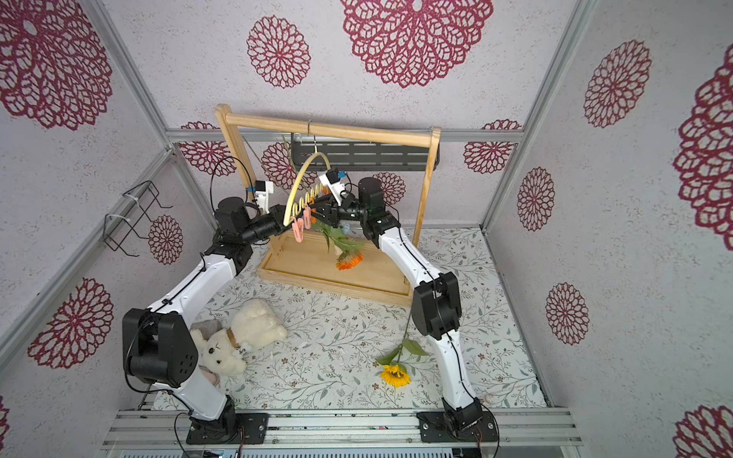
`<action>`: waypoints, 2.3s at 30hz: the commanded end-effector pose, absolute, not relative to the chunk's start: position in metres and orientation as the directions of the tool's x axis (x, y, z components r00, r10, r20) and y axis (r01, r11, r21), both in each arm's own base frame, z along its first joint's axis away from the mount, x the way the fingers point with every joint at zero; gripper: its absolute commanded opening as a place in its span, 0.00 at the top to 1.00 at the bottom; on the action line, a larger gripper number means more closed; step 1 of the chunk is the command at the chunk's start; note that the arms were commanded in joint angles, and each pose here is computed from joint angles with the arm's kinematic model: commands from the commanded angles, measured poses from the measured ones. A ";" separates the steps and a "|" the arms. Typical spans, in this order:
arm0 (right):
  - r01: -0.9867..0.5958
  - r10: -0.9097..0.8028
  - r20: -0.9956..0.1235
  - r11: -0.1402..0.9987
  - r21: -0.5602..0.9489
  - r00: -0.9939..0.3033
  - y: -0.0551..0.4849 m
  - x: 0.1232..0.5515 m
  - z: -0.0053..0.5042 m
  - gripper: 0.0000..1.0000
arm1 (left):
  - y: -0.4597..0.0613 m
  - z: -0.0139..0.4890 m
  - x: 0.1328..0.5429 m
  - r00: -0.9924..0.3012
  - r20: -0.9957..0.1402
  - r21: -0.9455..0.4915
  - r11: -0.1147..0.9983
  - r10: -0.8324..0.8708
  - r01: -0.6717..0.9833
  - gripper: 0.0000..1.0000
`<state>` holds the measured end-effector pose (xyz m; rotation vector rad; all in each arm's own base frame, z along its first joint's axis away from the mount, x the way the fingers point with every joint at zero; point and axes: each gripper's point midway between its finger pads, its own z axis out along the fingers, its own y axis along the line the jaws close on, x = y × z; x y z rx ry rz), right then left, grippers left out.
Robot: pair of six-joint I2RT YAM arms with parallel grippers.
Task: Dry the flowers on a clothes hanger
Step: Clamp the flower onto the hanger.
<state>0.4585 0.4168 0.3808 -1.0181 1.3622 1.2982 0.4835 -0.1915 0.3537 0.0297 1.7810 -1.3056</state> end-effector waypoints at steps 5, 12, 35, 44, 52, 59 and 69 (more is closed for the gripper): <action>-0.978 0.090 -0.989 0.163 0.133 -0.120 0.399 0.465 0.418 0.98 | -0.190 0.382 0.471 -0.564 -0.673 -0.739 0.414 -0.478 0.531 1.00; -0.981 0.088 -0.989 0.144 0.134 -0.122 0.400 0.460 0.420 0.98 | -0.186 0.379 0.474 -0.550 -0.691 -0.723 0.451 -0.470 0.523 1.00; -0.979 0.068 -0.988 0.142 0.146 -0.137 0.400 0.459 0.414 0.97 | -0.173 0.388 0.480 -0.531 -0.661 -0.749 0.421 -0.530 0.512 1.00; -0.979 0.072 -0.988 0.141 0.145 -0.136 0.399 0.459 0.416 0.78 | -0.173 0.386 0.481 -0.534 -0.658 -0.751 0.420 -0.530 0.509 1.00; -0.981 0.072 -0.989 0.134 0.138 -0.129 0.399 0.456 0.419 0.54 | -0.174 0.383 0.482 -0.541 -0.652 -0.757 0.416 -0.531 0.505 1.00; -0.982 0.065 -0.991 0.139 0.128 -0.120 0.396 0.455 0.421 0.45 | -0.174 0.381 0.484 -0.545 -0.646 -0.762 0.413 -0.534 0.499 1.00; -0.973 0.035 -0.992 0.198 0.123 -0.118 0.389 0.460 0.418 0.38 | -0.175 0.377 0.488 -0.554 -0.637 -0.770 0.408 -0.536 0.491 0.85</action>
